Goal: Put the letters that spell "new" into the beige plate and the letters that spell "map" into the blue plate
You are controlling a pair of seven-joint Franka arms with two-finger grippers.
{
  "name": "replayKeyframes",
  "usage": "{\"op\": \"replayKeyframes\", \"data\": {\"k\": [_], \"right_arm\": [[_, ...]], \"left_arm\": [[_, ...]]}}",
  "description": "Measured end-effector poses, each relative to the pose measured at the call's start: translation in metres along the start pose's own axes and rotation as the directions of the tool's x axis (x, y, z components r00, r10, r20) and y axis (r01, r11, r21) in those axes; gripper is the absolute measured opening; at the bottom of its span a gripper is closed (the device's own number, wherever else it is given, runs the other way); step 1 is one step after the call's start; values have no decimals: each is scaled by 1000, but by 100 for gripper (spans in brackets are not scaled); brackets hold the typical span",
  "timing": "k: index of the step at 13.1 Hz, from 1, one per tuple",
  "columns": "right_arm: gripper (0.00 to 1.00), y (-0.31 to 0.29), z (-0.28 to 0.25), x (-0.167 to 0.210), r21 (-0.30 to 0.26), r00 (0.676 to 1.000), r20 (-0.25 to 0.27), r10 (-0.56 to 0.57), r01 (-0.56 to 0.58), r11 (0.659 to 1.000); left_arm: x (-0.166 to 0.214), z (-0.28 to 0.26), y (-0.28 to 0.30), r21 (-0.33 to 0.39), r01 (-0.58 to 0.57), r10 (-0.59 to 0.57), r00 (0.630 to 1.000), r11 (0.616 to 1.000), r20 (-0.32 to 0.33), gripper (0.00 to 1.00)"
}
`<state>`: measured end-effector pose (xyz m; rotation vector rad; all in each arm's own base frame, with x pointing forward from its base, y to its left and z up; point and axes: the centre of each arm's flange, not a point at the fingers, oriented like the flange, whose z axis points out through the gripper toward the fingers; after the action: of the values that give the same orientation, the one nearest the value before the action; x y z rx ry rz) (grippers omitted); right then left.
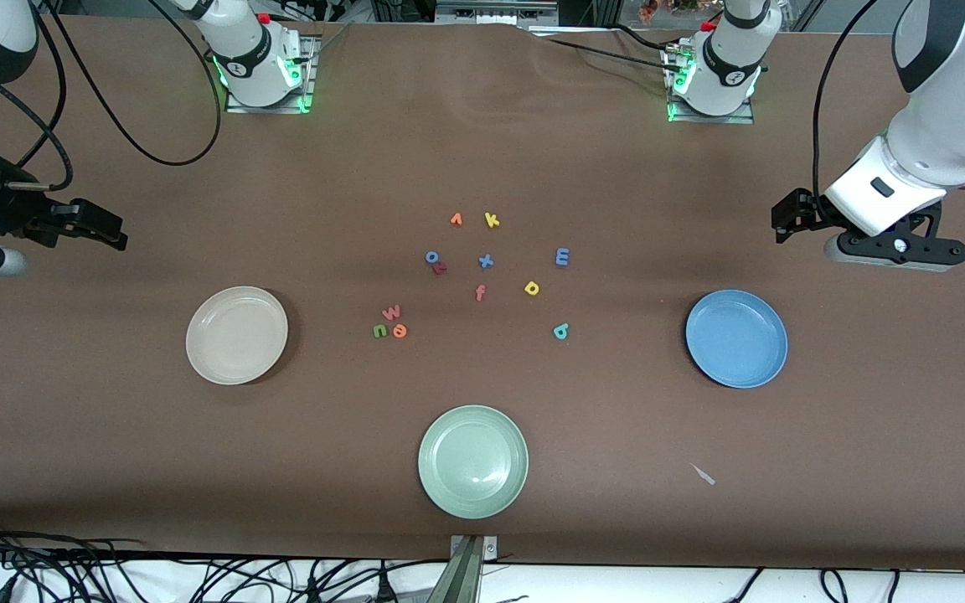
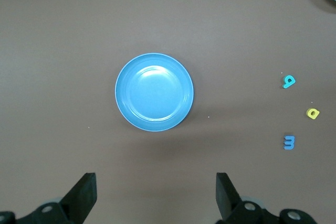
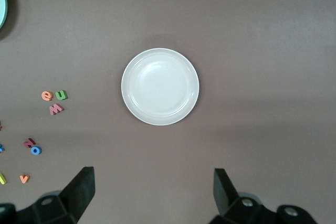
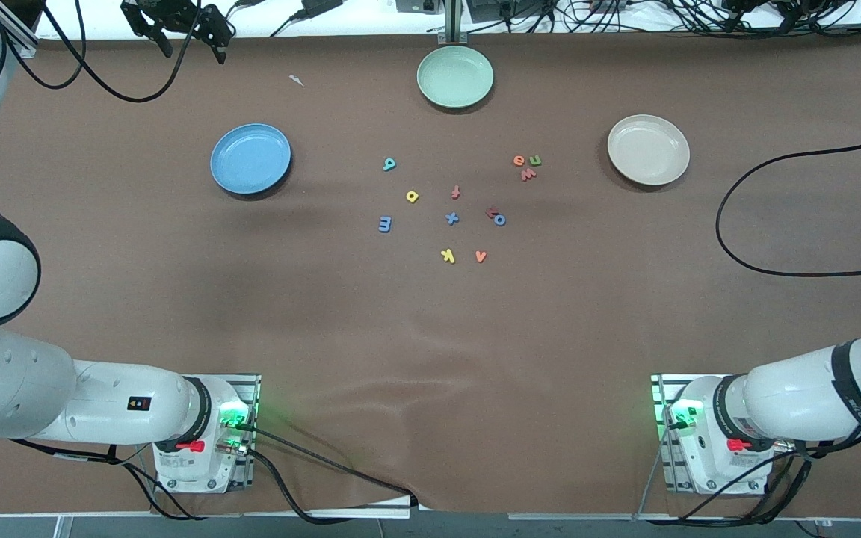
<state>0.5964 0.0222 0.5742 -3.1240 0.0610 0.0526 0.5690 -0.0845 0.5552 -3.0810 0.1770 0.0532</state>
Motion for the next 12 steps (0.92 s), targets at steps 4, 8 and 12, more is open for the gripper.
{"op": "replayKeyframes", "data": {"k": [4,8,12], "right_arm": [[100,8,0,0,-1,1000,0,12,-12,1000],[100,0,-1,-1,-1,1000,-1,-2,2,1000],[100,-18,-1,-3,-2,1000,0,-30,30,1000]], "left_arm": [[0,0,0,0,-1,1,1000,1000,0,100],[0,0,1,0,-2,2,1000,1000,0,100],[0,0,1,0,-2,2,1000,1000,-1,100]]}}
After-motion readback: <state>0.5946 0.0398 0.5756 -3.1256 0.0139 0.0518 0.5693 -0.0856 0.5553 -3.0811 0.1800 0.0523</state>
